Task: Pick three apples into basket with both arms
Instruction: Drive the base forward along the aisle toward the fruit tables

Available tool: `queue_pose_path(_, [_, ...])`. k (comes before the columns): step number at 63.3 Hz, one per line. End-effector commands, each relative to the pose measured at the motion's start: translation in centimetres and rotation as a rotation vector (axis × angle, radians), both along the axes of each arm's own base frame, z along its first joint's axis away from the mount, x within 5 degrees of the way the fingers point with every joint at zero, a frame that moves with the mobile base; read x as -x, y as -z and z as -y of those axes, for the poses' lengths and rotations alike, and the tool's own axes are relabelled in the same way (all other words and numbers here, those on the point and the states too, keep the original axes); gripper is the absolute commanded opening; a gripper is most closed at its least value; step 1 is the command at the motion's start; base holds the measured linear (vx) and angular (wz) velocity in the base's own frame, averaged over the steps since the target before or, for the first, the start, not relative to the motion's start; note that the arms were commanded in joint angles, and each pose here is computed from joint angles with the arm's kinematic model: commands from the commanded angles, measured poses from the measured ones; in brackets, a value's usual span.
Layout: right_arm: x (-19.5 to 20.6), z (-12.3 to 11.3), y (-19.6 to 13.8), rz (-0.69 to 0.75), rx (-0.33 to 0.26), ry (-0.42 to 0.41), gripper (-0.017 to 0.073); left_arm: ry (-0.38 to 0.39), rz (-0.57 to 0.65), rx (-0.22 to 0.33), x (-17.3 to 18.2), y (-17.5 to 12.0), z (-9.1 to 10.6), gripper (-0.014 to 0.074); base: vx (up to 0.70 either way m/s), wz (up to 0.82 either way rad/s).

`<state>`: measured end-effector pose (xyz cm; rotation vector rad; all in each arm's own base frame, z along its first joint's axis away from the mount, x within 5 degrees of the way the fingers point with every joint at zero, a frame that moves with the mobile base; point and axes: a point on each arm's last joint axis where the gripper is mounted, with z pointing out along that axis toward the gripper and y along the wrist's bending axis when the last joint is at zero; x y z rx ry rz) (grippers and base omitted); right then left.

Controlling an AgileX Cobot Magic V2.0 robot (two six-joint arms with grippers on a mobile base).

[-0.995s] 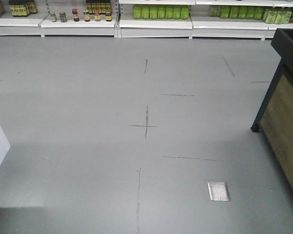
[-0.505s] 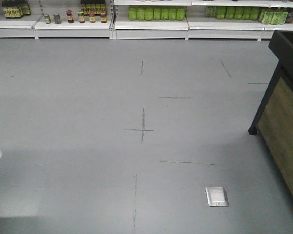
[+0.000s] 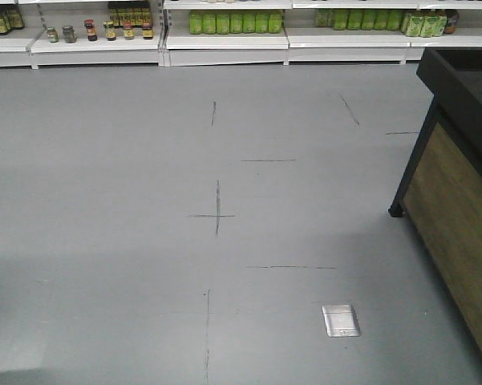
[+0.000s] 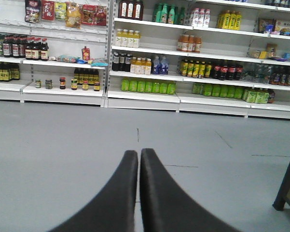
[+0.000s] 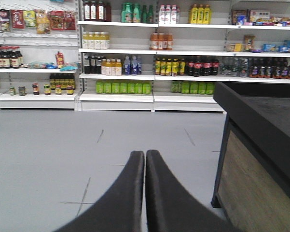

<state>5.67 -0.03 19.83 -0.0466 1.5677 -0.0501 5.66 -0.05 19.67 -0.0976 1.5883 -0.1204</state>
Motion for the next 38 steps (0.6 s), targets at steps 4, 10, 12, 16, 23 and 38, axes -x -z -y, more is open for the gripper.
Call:
queue_pose_path(4, [0.07, -0.05, -0.30, 0.077, 0.021, -0.004, -0.0009, 0.016, 0.086, 0.015, 0.12, -0.60, 0.12, -0.0006, 0.03, -0.18])
queue_pose_path(10, [0.07, -0.05, -0.30, 0.077, 0.021, -0.004, -0.0009, 0.016, 0.086, 0.015, 0.12, -0.60, 0.12, -0.0006, 0.04, -0.24])
queue_pose_path(12, [0.07, -0.05, -0.30, 0.077, 0.021, -0.004, -0.0009, 0.016, 0.086, 0.015, 0.12, -0.60, 0.12, -0.0006, 0.04, -0.26])
queue_pose_path(16, [0.07, -0.05, -0.30, 0.077, 0.021, -0.004, -0.0009, 0.016, 0.086, 0.015, 0.12, -0.60, 0.12, -0.0006, 0.05, -0.28])
queue_pose_path(23, [0.07, -0.05, -0.30, 0.077, 0.021, -0.004, -0.0009, 0.016, 0.086, 0.015, 0.12, -0.60, 0.12, -0.0006, 0.06, -0.32])
queue_pose_path(38, [0.07, -0.05, -0.30, 0.077, 0.021, -0.004, -0.0009, 0.016, 0.086, 0.015, 0.12, -0.60, 0.12, -0.0006, 0.07, -0.34])
